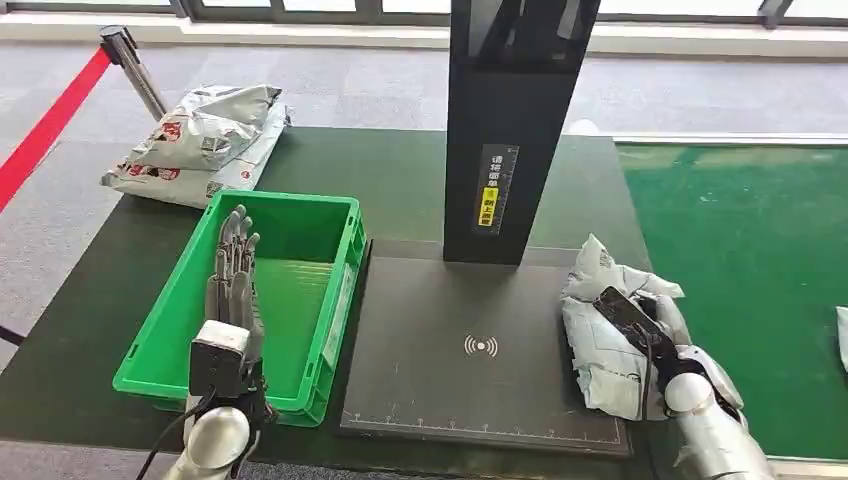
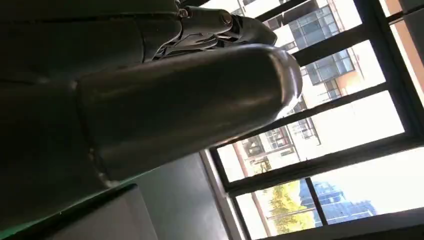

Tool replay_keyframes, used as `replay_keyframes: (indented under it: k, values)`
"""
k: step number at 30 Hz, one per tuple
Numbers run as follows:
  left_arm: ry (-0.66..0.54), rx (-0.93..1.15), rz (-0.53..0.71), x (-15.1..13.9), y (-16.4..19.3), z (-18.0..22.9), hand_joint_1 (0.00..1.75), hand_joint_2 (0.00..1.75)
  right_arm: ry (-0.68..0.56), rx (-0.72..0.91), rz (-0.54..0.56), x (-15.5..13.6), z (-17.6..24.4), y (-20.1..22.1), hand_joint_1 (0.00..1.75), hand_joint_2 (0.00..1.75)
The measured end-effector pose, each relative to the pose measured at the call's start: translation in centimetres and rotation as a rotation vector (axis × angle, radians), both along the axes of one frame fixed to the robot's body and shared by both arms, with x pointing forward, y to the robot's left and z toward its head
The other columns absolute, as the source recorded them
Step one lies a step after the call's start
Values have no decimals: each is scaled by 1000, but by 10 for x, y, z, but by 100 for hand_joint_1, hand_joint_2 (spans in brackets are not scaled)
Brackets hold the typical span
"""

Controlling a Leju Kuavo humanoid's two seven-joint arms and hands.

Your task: Moved the parcel from conveyor to table for the left to box.

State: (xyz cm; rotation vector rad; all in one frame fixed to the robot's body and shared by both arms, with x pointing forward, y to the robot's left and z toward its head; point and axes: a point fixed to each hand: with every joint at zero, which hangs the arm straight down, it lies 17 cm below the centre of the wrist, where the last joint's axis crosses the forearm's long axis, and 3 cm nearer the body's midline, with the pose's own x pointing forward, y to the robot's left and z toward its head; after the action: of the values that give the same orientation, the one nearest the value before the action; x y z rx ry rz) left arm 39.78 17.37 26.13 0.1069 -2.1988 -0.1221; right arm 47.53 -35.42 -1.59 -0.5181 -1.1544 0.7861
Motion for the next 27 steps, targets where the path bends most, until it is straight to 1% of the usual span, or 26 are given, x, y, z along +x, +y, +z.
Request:
replay_keyframes:
  k: [3, 6, 11, 12, 13, 15, 20, 21, 23, 25, 27]
  values:
    - [0, 0, 0, 0, 0, 0, 0, 0, -4, 7, 3, 1, 2, 1, 175, 175]
    - [2, -1, 5, 0, 1, -1, 0, 0, -20, 42, 40, 0, 6, 14, 175, 175]
    - [5, 5, 12, -3, 2, 0, 0, 0, -57, 51, 94, -1, 19, 33, 175, 175]
    - [5, 6, 15, -4, 2, -1, 0, 0, -99, 46, 94, 0, 28, 35, 175, 175]
    - [6, 7, 21, -7, 3, -2, 0, 0, -177, 43, 83, 0, 44, 35, 175, 175]
    - [9, 9, 25, -14, 3, -5, 0, 0, -264, 41, 65, -6, 66, 38, 175, 175]
    - [10, 8, 26, -20, 4, -7, 0, 0, -344, 55, 95, -16, 99, 58, 175, 175]
    - [8, 8, 25, -21, 4, -7, 0, 0, -370, 91, 110, -18, 106, 64, 175, 175]
    - [-1, 3, 22, -22, 4, -6, 0, 0, -481, 279, 162, -26, 137, 86, 175, 175]
    - [-10, -2, 20, -21, 4, -5, 0, 0, -559, 425, 170, -30, 165, 100, 175, 175]
    - [-12, -7, 21, -19, 4, -4, 0, 0, -586, 471, 168, -32, 178, 107, 175, 175]
